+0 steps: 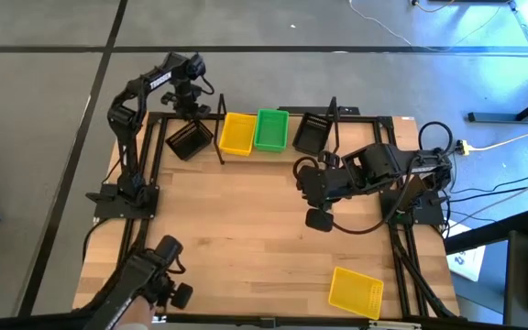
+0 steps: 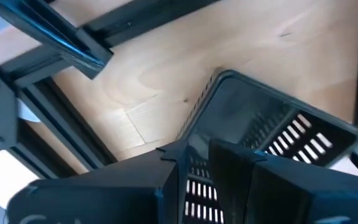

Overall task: Stack baskets on shelf by color
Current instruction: Stack the black bin on top of the black bin on the shelf

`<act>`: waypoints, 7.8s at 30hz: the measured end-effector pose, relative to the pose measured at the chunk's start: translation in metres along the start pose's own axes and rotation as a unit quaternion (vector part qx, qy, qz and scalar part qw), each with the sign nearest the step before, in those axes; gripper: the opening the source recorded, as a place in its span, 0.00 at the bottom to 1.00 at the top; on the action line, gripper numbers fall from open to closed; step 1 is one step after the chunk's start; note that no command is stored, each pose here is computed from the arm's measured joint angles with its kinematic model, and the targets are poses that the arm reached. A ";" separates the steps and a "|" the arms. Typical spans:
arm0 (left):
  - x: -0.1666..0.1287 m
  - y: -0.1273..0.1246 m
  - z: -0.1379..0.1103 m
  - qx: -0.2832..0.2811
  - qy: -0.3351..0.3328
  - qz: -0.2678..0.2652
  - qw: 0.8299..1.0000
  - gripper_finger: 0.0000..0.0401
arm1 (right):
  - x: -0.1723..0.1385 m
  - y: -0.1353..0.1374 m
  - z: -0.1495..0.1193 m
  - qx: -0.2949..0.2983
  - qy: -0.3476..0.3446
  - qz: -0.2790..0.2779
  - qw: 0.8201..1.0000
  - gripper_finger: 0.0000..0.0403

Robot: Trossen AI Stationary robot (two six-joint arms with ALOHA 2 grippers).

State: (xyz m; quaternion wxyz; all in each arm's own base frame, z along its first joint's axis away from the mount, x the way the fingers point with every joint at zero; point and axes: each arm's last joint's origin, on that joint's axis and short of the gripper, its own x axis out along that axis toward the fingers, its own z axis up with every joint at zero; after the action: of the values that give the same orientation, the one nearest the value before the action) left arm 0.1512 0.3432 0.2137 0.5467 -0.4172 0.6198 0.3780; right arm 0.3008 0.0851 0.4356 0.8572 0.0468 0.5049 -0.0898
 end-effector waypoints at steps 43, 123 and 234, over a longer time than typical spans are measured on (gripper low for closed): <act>0.030 -0.008 -0.014 0.067 0.004 0.085 0.994 0.14 | 0.001 -0.005 0.002 0.006 0.000 -0.005 1.000 0.22; -0.201 -0.128 -0.238 0.230 -0.569 0.088 0.784 0.00 | 0.069 -0.090 0.136 -0.059 -0.351 -0.240 0.903 0.22; -0.215 -0.107 -0.300 0.263 -0.604 -0.010 0.752 0.12 | -0.001 -0.186 0.033 0.093 -0.012 -0.136 0.986 0.00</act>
State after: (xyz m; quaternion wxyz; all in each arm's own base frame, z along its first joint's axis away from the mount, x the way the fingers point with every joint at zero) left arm 0.1539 0.0493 0.4611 0.8990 0.0520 0.2314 0.3682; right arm 0.2911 -0.1030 0.4546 0.8352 0.0557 0.4855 -0.2524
